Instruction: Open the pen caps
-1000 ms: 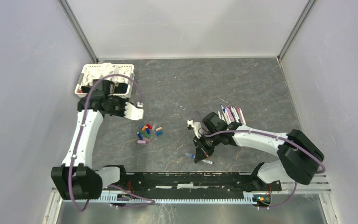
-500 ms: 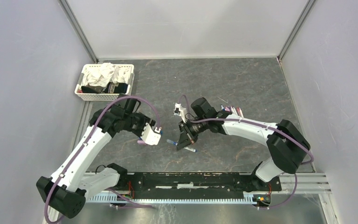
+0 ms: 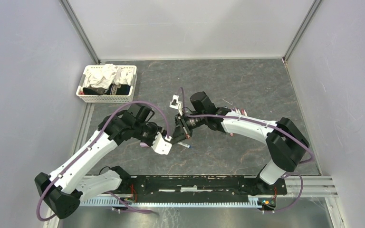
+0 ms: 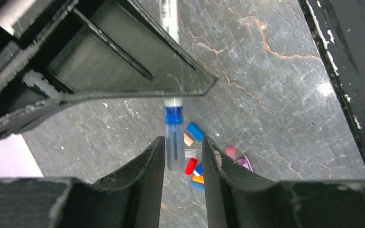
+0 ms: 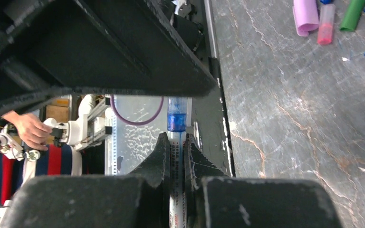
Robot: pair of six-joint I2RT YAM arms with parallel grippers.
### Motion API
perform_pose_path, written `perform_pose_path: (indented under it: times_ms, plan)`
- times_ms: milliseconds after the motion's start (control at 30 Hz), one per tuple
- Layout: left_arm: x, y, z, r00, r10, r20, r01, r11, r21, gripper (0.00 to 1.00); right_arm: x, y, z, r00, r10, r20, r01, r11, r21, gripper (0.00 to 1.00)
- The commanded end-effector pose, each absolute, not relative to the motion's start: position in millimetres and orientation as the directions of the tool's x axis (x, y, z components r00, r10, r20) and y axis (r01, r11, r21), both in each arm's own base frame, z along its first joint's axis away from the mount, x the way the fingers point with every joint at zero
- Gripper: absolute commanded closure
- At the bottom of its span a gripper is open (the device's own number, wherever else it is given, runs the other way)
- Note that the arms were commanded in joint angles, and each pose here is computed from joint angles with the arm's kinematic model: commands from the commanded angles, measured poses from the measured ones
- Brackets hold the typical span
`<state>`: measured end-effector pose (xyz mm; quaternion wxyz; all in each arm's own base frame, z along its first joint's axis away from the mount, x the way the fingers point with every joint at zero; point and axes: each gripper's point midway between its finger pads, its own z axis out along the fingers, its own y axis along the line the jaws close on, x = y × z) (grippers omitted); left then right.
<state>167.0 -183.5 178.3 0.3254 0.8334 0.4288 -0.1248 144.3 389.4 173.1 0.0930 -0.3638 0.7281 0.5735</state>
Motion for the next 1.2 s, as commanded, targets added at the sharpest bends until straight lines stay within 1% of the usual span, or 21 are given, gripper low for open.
perform_pose_path:
  times_ms: [0, 267, 333, 400, 500, 567, 600, 667, 700, 800, 833, 900, 1067, 1100, 1133, 1167]
  plan:
    - [168.9, -195.6, 186.7, 0.598, 0.617, -0.512, 0.795, -0.376, 0.476, 0.60, 144.2, 400.8, 193.3, -0.709, -0.392, -0.587, -0.636, -0.004, 0.771, 1.00]
    - [160.9, -201.0, 184.1, 0.664, 0.579, -0.473, 0.742, -0.433, 0.511, 0.61, 143.3, 406.3, 199.4, -0.716, -0.390, -0.579, -0.617, -0.036, 0.786, 1.00]
    - [160.6, -201.3, 183.8, 0.675, 0.574, -0.463, 0.732, -0.444, 0.517, 0.63, 143.2, 407.1, 199.9, -0.718, -0.392, -0.576, -0.613, -0.038, 0.789, 1.00]
    - [160.3, -201.7, 184.2, 0.690, 0.566, -0.452, 0.718, -0.456, 0.526, 0.71, 143.0, 407.4, 199.7, -0.719, -0.395, -0.571, -0.608, -0.041, 0.793, 1.00]
    - [160.2, -200.5, 182.6, 0.711, 0.558, -0.427, 0.696, -0.475, 0.539, 0.89, 142.1, 408.2, 200.3, -0.723, -0.398, -0.566, -0.600, -0.047, 0.799, 1.00]
    - [159.8, -200.6, 183.0, 0.725, 0.549, -0.416, 0.681, -0.482, 0.551, 0.96, 142.2, 409.0, 200.3, -0.729, -0.396, -0.558, -0.591, -0.046, 0.805, 1.00]
    - [159.5, -201.3, 184.1, 0.727, 0.545, -0.417, 0.678, -0.479, 0.557, 0.97, 142.8, 409.6, 200.4, -0.734, -0.393, -0.554, -0.586, -0.045, 0.809, 1.00]
    - [159.3, -202.3, 186.0, 0.736, 0.538, -0.412, 0.669, -0.478, 0.570, 0.98, 142.7, 410.9, 199.7, -0.745, -0.390, -0.542, -0.573, -0.043, 0.818, 0.79]
    - [159.9, -201.8, 186.2, 0.737, 0.539, -0.407, 0.666, -0.477, 0.574, 0.98, 142.6, 411.1, 200.1, -0.751, -0.385, -0.537, -0.566, -0.045, 0.823, 0.71]
    - [161.7, -199.7, 185.0, 0.737, 0.549, -0.394, 0.663, -0.476, 0.578, 0.98, 138.9, 409.4, 202.9, -0.760, -0.379, -0.528, -0.549, -0.061, 0.834, 0.63]
    - [161.7, -199.4, 184.3, 0.738, 0.549, -0.392, 0.662, -0.478, 0.577, 0.98, 137.9, 409.2, 202.4, -0.763, -0.381, -0.522, -0.543, -0.062, 0.838, 0.62]
    - [161.6, -198.9, 183.8, 0.744, 0.546, -0.385, 0.655, -0.483, 0.581, 0.98, 137.3, 409.5, 201.9, -0.769, -0.386, -0.510, -0.531, -0.059, 0.846, 0.63]
    - [164.9, -200.4, 185.0, 0.744, 0.550, -0.380, 0.654, -0.482, 0.583, 0.98, 131.7, 416.2, 205.0, -0.765, -0.408, -0.499, -0.516, -0.076, 0.853, 0.83]
    - [166.6, -200.5, 185.7, 0.743, 0.554, -0.376, 0.654, -0.479, 0.585, 0.98, 128.8, 416.5, 205.5, -0.762, -0.417, -0.495, -0.511, -0.083, 0.856, 0.84]
    - [167.9, -200.7, 185.8, 0.741, 0.558, -0.375, 0.655, -0.477, 0.586, 0.98, 125.7, 416.3, 206.1, -0.757, -0.426, -0.495, -0.508, -0.092, 0.856, 0.82]
    - [168.8, -200.4, 185.8, 0.739, 0.562, -0.372, 0.656, -0.476, 0.586, 0.98, 122.7, 415.5, 207.2, -0.753, -0.433, -0.497, -0.506, -0.102, 0.856, 0.75]
